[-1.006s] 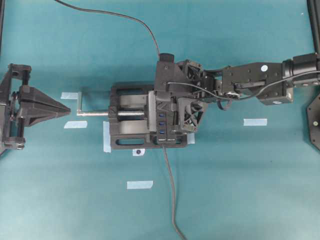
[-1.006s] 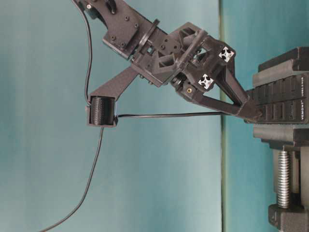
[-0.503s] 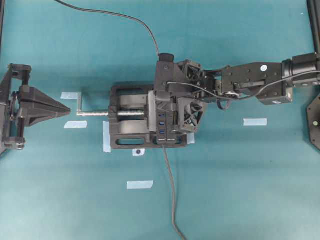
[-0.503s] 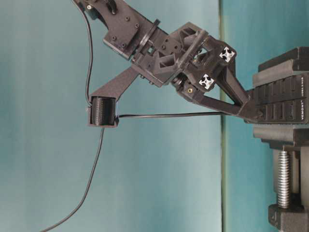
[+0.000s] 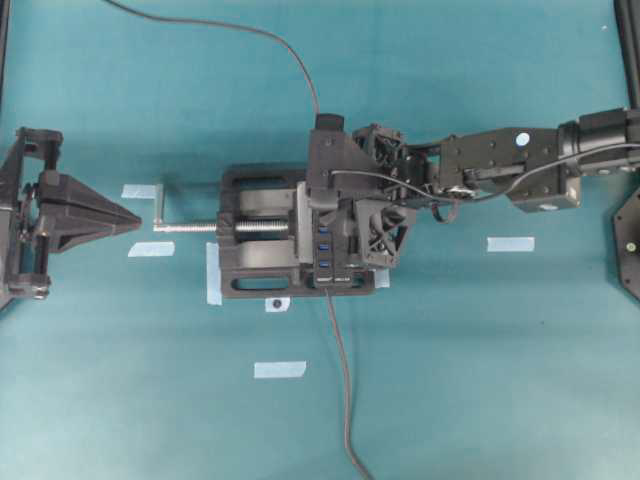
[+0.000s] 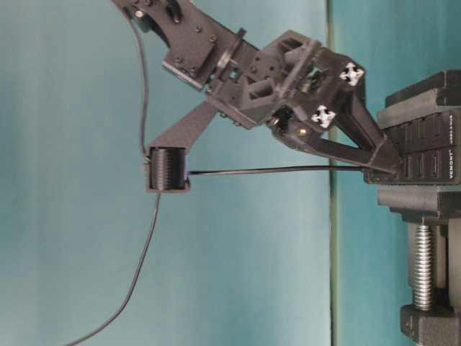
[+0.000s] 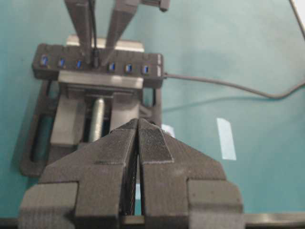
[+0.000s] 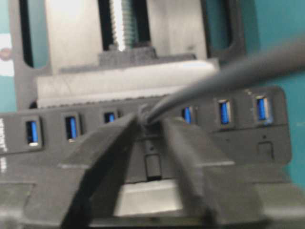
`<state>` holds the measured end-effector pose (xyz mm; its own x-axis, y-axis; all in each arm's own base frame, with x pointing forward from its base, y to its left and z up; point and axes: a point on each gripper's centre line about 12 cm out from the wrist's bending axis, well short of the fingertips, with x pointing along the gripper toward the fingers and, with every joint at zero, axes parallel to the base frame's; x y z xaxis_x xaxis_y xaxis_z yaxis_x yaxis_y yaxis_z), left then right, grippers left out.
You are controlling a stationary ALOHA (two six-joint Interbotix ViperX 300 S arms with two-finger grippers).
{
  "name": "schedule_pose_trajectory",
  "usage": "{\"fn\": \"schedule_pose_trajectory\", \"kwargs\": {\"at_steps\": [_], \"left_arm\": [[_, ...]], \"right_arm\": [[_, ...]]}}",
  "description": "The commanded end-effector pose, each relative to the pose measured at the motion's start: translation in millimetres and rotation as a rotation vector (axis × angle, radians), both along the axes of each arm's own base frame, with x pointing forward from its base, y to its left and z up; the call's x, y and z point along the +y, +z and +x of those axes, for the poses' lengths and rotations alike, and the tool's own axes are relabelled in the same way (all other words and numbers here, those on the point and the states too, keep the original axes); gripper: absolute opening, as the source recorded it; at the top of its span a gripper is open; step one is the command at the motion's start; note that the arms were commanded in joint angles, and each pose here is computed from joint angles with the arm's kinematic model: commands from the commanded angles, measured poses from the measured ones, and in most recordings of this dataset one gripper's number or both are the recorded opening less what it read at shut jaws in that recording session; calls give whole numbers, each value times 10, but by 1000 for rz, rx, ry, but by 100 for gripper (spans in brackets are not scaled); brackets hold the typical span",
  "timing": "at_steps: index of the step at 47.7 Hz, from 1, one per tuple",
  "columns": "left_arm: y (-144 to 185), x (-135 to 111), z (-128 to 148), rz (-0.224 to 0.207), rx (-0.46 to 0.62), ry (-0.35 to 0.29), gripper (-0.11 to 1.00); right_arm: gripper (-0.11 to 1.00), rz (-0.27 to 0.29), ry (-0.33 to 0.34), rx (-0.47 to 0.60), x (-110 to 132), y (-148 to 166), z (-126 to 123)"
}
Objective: Insert the USB into the center port of the fixed hub
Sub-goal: 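Press the plug down to seat it in the center port, then open the right gripper and lift it away from the plug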
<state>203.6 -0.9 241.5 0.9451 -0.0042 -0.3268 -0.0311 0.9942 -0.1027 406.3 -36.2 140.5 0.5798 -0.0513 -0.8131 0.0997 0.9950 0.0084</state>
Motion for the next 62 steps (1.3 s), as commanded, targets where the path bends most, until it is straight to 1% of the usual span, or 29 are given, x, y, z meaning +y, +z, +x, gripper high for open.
{"fn": "schedule_pose_trajectory", "kwargs": {"at_steps": [1,4,6,30,46,57,62], "left_arm": [[70,0,26,0,-21,0,0],[62,-3,24,0,-18,-1,0],[67,-3,23,0,-21,-1,0],[101,0,-1,0,-37,0,0],[83,0,-6,0,-32,0,0],[75,0,-5,0,-31,0,0],[84,0,-6,0,-34,0,0]], "right_arm": [[57,2,-4,-49,8,167,54],[63,-1,-2,-57,8,197,56],[64,-2,-3,-63,1,221,57],[64,-5,2,-66,8,274,45],[64,-8,3,-87,13,420,-13],[64,-7,4,-64,18,416,-73],[64,-11,13,-70,37,442,-79]]}}
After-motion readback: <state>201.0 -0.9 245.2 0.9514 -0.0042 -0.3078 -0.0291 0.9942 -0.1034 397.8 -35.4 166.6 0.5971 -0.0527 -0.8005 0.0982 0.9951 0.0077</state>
